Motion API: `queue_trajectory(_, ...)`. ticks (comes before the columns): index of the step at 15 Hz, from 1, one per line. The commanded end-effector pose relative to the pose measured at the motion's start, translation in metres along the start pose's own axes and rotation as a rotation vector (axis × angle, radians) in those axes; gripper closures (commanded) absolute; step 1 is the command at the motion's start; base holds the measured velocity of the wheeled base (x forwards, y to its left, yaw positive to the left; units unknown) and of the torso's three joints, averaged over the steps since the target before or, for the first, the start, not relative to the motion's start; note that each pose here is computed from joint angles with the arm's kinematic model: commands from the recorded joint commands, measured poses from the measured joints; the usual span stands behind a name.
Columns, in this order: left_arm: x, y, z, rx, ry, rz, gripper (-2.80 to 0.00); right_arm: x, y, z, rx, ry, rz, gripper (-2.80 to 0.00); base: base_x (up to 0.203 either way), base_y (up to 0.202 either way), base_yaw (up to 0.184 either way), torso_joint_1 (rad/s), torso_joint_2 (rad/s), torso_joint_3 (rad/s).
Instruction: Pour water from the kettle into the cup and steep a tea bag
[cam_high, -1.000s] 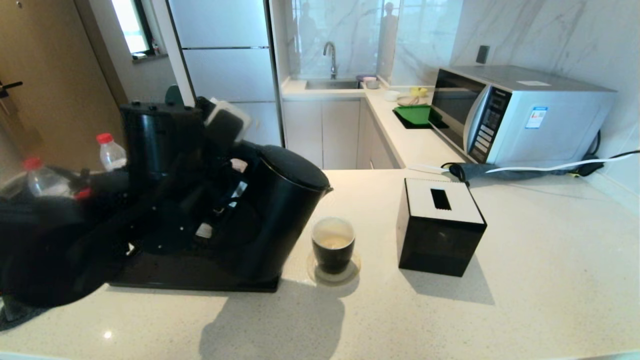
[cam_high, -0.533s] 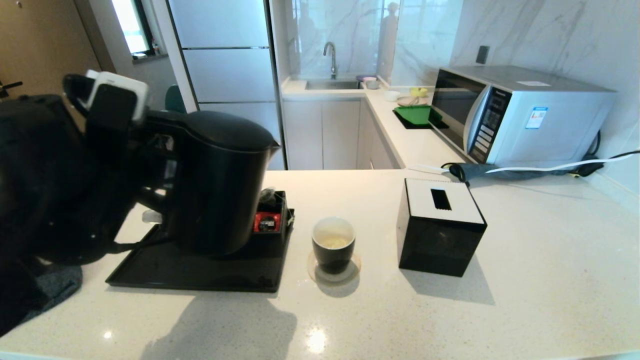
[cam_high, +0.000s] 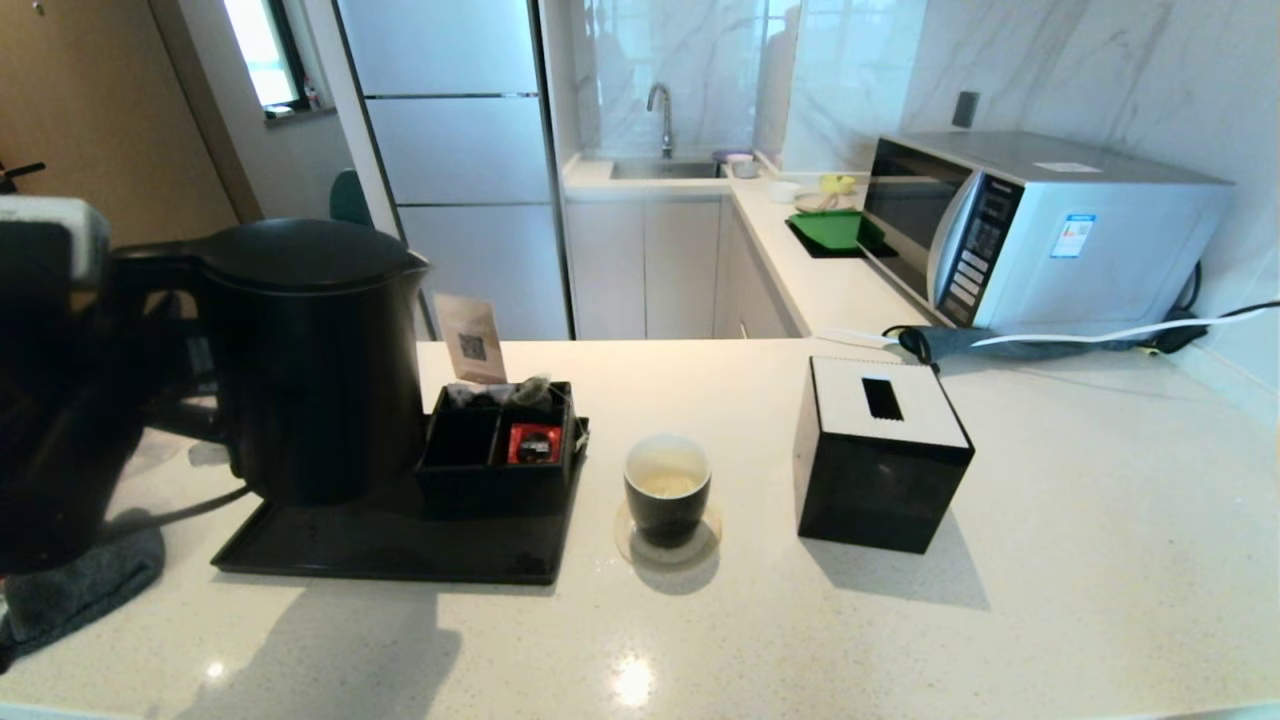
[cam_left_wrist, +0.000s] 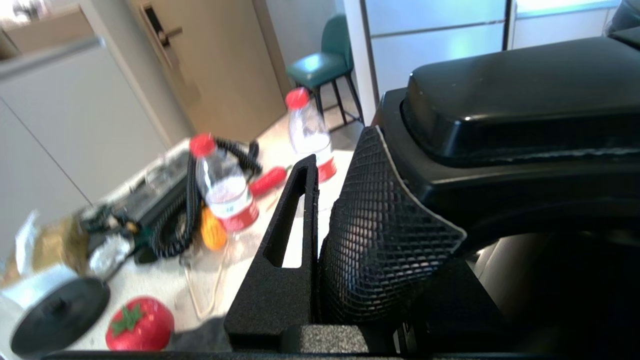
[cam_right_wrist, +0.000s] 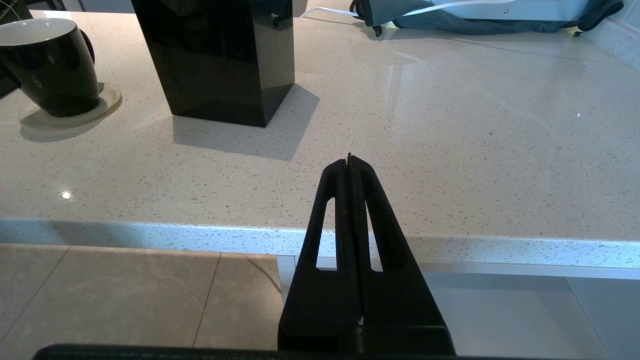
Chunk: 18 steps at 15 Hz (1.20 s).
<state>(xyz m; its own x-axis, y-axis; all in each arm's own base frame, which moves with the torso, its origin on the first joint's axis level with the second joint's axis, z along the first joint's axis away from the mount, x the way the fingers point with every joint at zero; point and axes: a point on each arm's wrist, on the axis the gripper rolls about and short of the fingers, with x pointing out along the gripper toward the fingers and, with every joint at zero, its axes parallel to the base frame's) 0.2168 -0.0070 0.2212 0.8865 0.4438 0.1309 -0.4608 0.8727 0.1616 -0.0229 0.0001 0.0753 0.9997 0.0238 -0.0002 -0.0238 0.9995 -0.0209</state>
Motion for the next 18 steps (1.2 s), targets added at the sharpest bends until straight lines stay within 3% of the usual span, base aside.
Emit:
queue_trajectory(1, 0.007, 0.017, -0.013, -0.016, 0.029, 0.037, 0.0, 0.0, 0.0, 0.0, -0.001, 0.0, 0.001, 0.0, 0.0, 0.0, 0.0, 0.0, 0.0, 0.0)
queue_trajectory(5, 0.028, 0.043, -0.034, -0.086, 0.055, 0.104, 0.0, 0.0, 0.0, 0.0, -0.001, 0.001, 0.001, 0.0, 0.0, 0.0, 0.0, 0.0, 0.0, 0.0)
queue_trajectory(8, 0.044, 0.053, -0.056, -0.098, 0.038, 0.125, 0.0, 0.0, 0.0, 0.0, -0.001, 0.001, 0.001, 0.0, 0.0, 0.0, 0.0, 0.0, 0.0, 0.0)
queue_trajectory(13, 0.075, 0.044, -0.092, -0.133, 0.012, 0.117, 0.0, 0.0, 0.0, 0.0, -0.001, 0.001, 0.001, 0.0, 0.0, 0.0, 0.0, 0.0, 0.0, 0.0)
queue_trajectory(18, 0.097, 0.029, -0.122, -0.129, 0.051, 0.04, 0.0, 0.0, 0.0, 0.0, -0.001, 0.001, 0.001, 0.0, 0.0, 0.0, 0.0, 0.0, 0.0, 0.0)
